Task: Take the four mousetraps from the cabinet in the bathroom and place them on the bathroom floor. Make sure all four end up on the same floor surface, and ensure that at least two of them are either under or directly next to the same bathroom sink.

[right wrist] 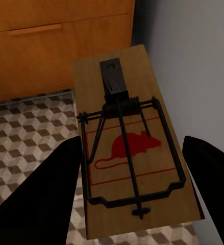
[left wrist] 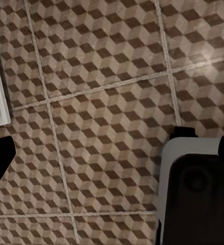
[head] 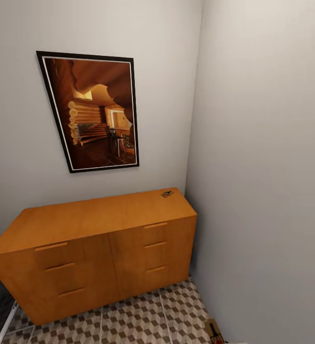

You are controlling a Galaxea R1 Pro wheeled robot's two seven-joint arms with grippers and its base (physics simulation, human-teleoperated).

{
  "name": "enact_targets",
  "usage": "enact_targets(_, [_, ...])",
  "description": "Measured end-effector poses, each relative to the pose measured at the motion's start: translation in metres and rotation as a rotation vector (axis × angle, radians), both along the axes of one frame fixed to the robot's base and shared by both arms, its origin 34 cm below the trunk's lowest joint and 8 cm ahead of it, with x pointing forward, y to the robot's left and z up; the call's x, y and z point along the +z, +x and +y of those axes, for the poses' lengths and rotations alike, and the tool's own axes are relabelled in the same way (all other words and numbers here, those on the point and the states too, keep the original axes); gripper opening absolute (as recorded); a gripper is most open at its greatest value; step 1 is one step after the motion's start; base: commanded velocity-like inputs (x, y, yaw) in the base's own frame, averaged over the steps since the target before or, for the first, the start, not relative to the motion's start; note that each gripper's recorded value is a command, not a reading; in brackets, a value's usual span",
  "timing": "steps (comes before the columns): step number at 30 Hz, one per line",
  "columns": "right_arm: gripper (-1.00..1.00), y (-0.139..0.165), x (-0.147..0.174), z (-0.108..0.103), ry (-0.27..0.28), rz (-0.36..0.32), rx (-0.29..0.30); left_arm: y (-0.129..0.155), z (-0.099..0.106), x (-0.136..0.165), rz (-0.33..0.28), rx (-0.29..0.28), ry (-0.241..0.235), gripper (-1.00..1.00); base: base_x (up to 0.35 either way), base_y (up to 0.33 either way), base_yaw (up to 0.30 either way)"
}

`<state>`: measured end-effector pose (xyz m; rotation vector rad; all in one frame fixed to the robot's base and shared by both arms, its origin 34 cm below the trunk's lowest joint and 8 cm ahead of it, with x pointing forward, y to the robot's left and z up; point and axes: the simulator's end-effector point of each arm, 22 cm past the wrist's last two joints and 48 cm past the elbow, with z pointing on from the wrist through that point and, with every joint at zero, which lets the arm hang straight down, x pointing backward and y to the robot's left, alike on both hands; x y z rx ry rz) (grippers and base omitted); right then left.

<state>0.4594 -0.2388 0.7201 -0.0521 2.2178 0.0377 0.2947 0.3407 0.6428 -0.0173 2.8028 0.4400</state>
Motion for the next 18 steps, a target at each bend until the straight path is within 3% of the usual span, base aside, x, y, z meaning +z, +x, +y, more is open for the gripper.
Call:
enact_targets(13, [-1.0, -0.0003, -0.0001, -0.0007, -0.002, 0.0, -0.002, 0.0045, -0.0082, 0.0, -0.011, -0.007, -0.012, 1.0, 0.0, 0.0, 0.0])
enact_targets(18, [-1.0, -0.0005, -0.0001, -0.0005, -0.002, 0.0, -0.002, 0.009, -0.0107, 0.0008, -0.023, -0.008, -0.017, 1.0, 0.081, 0.142, 0.0])
